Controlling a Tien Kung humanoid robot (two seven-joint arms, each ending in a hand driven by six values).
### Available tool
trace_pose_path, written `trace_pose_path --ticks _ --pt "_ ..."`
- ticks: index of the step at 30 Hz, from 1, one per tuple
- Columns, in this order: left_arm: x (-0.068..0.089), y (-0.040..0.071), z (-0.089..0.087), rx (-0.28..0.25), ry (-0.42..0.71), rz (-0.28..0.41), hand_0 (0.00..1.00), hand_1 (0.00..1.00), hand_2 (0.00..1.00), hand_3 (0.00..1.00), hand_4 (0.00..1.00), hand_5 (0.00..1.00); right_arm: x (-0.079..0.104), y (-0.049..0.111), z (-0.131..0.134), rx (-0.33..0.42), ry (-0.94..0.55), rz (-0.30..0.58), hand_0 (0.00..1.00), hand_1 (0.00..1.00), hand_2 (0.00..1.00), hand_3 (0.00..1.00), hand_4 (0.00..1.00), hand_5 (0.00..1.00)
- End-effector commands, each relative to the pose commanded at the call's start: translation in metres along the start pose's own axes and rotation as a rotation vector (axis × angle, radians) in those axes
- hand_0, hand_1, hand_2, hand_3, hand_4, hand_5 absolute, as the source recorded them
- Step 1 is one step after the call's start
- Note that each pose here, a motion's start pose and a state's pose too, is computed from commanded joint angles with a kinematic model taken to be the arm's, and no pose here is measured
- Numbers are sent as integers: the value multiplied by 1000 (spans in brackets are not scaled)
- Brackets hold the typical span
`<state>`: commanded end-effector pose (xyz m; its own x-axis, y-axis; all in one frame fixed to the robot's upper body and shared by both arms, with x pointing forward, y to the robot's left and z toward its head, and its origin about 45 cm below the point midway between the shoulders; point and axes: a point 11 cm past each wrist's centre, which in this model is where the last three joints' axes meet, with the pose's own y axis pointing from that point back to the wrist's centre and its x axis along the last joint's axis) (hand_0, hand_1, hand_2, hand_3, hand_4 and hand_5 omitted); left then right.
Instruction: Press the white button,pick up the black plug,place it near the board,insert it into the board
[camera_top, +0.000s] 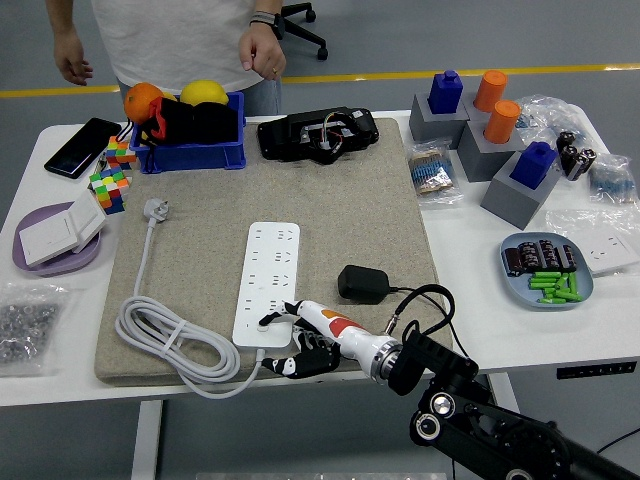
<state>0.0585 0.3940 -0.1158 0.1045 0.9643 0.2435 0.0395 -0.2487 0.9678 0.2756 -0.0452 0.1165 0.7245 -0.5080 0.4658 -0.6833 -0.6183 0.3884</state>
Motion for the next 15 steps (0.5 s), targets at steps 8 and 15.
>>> trace_pose_path --ticks 8,15 --pt "-1 0 -1 0 5 -1 649 639 633 680 515 130 -1 0 5 -13 -1 -1 2 34 123 735 814 306" --pt "0 0 0 -2 5 0 648 639 632 680 515 129 3 0 2 -4 -6 6 2 37 122 730 811 304"
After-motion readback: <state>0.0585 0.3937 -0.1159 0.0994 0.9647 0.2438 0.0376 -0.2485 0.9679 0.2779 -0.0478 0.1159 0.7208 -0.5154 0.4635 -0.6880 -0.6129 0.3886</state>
